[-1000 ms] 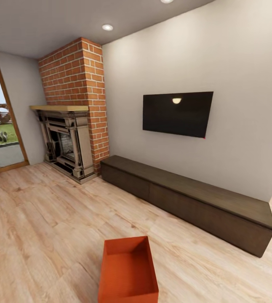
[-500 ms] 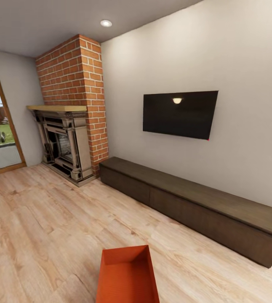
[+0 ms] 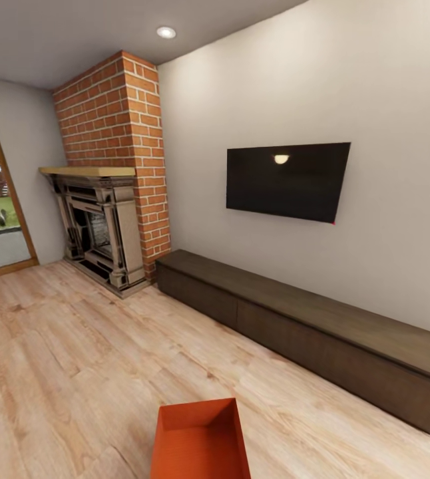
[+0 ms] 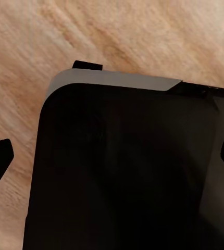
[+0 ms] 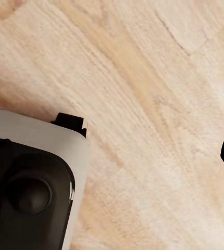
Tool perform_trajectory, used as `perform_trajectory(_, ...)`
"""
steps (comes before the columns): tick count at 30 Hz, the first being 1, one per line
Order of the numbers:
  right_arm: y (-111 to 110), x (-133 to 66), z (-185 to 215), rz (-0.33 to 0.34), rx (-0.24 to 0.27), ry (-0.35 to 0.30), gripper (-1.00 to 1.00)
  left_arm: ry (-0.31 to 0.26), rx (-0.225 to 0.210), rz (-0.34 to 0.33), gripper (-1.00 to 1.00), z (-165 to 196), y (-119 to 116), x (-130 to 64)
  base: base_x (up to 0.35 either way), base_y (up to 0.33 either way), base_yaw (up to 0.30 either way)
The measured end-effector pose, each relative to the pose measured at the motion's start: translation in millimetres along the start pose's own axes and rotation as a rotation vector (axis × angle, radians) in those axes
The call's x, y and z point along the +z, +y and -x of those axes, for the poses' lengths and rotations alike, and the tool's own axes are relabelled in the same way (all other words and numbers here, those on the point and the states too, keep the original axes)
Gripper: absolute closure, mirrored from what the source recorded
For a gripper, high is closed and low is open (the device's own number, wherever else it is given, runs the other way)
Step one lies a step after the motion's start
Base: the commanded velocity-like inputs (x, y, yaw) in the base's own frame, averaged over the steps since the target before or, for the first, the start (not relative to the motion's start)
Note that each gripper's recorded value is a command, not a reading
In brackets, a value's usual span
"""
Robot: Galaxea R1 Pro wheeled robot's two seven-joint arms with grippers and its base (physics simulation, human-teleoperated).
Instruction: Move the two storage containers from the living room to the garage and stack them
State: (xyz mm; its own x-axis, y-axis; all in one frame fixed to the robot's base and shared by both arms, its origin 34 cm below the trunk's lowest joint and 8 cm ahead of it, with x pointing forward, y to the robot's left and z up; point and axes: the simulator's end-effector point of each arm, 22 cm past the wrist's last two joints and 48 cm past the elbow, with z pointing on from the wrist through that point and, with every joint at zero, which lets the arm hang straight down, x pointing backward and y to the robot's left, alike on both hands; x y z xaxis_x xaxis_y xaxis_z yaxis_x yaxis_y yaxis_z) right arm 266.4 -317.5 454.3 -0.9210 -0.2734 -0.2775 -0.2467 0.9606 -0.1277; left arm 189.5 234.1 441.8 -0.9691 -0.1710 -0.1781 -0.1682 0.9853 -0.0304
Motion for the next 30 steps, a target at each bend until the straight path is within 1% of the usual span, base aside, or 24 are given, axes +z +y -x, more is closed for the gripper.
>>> perform_trajectory(10,-0.4,0.0,0.0,0.000,0.000,0.000,-1.00,-0.001,0.000,0.000,-1.00,0.2,0.0,0.0,0.135,0.000,0.017)
perform_trajectory(19,-1.1,0.1,-0.2,-0.001,0.000,0.001,-1.00,-0.001,-0.001,0.001,-1.00,0.4,0.2,0.1,0.017,0.000,0.189)
perform_trajectory(30,-1.1,0.1,-0.3,-0.001,0.000,0.001,-1.00,-0.001,-0.002,0.003,-1.00,0.5,1.5,0.1,0.001,0.000,0.031)
